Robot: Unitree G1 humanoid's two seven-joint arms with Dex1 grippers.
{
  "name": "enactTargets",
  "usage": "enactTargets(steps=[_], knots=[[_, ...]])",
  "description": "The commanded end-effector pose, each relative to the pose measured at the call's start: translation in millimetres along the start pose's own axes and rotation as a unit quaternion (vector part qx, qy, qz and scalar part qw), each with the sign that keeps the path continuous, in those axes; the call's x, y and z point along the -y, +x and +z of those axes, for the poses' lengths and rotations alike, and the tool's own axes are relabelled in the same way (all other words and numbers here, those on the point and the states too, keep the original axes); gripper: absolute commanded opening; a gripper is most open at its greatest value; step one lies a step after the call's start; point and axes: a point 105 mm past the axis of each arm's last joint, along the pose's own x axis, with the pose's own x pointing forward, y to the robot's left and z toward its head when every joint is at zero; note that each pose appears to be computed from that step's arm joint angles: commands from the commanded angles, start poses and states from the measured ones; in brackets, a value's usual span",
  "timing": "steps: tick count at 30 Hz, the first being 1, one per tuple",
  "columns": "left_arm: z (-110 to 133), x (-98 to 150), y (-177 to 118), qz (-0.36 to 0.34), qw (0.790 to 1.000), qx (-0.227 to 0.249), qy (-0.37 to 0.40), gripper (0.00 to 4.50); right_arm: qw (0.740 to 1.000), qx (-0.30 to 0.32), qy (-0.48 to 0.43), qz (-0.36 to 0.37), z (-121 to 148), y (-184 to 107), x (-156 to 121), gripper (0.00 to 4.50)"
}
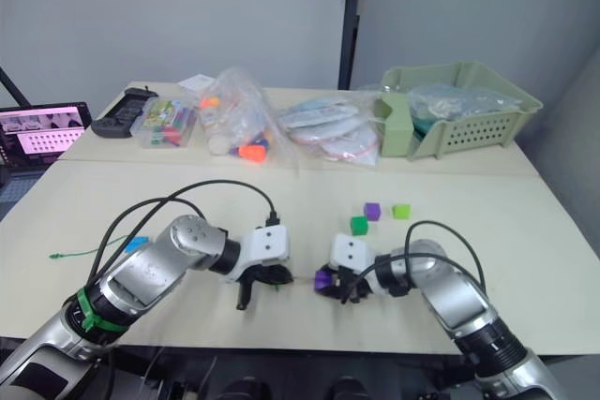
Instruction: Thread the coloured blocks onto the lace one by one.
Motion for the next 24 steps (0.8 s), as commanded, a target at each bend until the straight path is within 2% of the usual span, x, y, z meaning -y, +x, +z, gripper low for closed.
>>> enactTargets(steps=[1,10,18,24], knots=[[13,2,0,-0.003,0.999,0.029,0.015,0.00,1.000,-0.008,0.007,0.011,-3,3,-5,1.37],[18,3,8,-0.018,0.999,0.036,0.023,0.00,1.000,-0.001,0.005,0.008,3,5,-7,1.37],[35,9,25,-0.048,0.996,0.076,0.027,0.00,1.000,0.007,0.006,0.006,10,8,-9,1.37],[39,12,32,-0.064,0.993,0.089,0.035,0.00,1.000,0.009,0.005,0.009,12,11,-11,1.37]])
